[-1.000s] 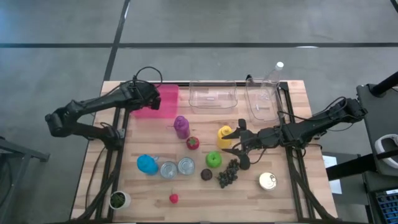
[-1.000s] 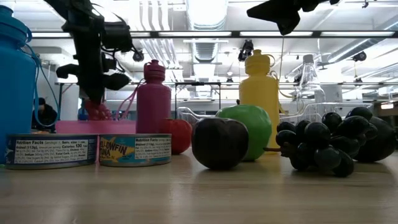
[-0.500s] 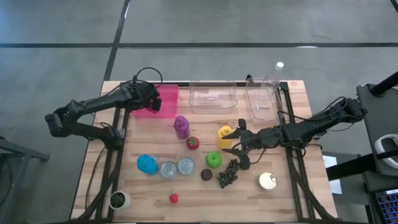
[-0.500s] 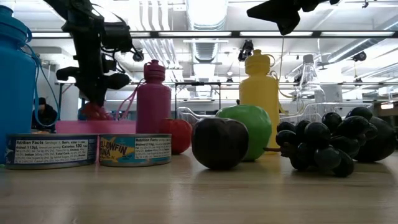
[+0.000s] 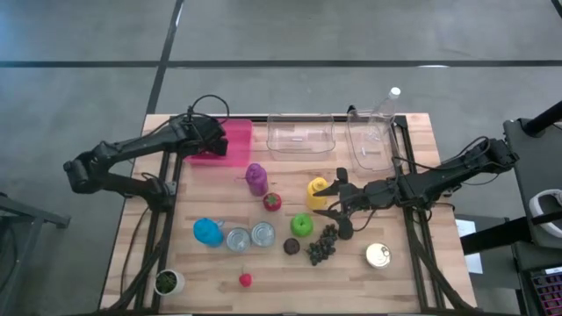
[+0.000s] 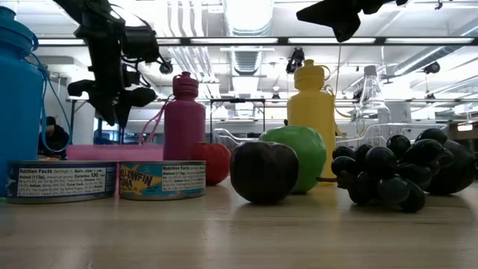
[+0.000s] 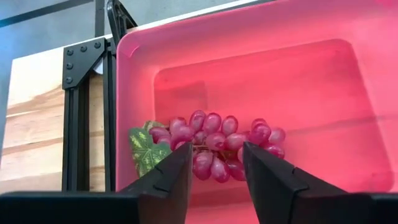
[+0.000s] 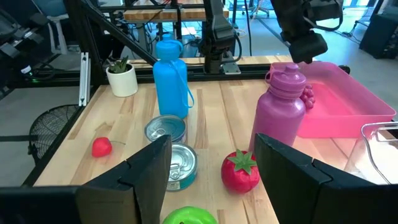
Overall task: Pick & Place Food Item
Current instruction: Put the blue and pink tuna can into the left transparent bin
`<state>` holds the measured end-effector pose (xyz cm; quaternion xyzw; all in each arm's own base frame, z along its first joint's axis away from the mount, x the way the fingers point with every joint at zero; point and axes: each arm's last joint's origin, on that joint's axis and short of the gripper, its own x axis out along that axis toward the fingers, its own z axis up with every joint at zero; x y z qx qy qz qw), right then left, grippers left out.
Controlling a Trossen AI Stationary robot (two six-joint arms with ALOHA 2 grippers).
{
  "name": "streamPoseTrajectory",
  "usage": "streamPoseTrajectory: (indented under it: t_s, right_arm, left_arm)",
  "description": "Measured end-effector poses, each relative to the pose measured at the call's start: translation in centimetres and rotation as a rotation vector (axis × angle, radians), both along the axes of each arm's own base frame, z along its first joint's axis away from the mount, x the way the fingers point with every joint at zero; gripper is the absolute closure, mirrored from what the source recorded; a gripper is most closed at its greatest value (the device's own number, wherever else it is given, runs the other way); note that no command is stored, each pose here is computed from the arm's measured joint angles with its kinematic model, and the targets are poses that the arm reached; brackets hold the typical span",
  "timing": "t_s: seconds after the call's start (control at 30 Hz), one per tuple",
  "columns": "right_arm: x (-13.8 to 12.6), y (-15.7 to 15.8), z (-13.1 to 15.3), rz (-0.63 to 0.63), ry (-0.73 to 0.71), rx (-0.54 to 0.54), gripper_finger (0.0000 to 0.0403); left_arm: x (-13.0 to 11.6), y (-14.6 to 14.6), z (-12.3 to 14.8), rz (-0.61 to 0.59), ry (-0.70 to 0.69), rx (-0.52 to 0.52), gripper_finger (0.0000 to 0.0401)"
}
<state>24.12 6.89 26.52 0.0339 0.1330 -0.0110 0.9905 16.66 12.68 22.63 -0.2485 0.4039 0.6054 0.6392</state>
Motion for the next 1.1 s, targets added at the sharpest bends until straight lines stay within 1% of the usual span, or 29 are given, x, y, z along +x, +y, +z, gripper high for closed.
streamPoseTrajectory:
  t_s: [0.13, 0.27, 0.37, 0.47, 0.53, 0.7, 0.9, 1.1]
  right_arm:
    - [0.0, 0.0, 0.0, 0.0, 0.0, 0.0, 0.0179]
    - [0.0, 0.0, 0.0, 0.0, 0.0, 0.0, 0.0179]
    - [0.0, 0.0, 0.0, 0.0, 0.0, 0.0, 0.0179]
    - [0.0, 0.0, 0.0, 0.0, 0.0, 0.0, 0.0179]
    - [0.0, 0.0, 0.0, 0.0, 0.0, 0.0, 0.0179]
    - [0.0, 0.0, 0.0, 0.0, 0.0, 0.0, 0.0179]
    - [0.0, 0.0, 0.0, 0.0, 0.0, 0.0, 0.0179]
    - [0.0, 0.0, 0.0, 0.0, 0.001, 0.0, 0.0179]
  left_arm:
    - [0.2, 0.0, 1.5, -0.074, -0.024, -0.003, 0.0251]
    - [0.2, -0.4, 3.7, -0.128, -0.105, -0.001, 0.0255]
    - [-0.1, -1.1, 5.2, -0.216, -0.155, -0.001, 0.0259]
    - [-0.6, -2.3, 6.3, -0.27, -0.206, 0.027, 0.0263]
    - [-0.8, -3.3, 6.9, -0.313, -0.236, 0.045, 0.0265]
    - [-0.8, -6.2, 8.1, -0.468, -0.301, 0.081, 0.0268]
    - [0.2, -10.5, 8.3, -0.69, -0.317, 0.081, 0.027]
    - [1.0, -15.3, 7.8, -0.794, -0.311, 0.192, 0.0276]
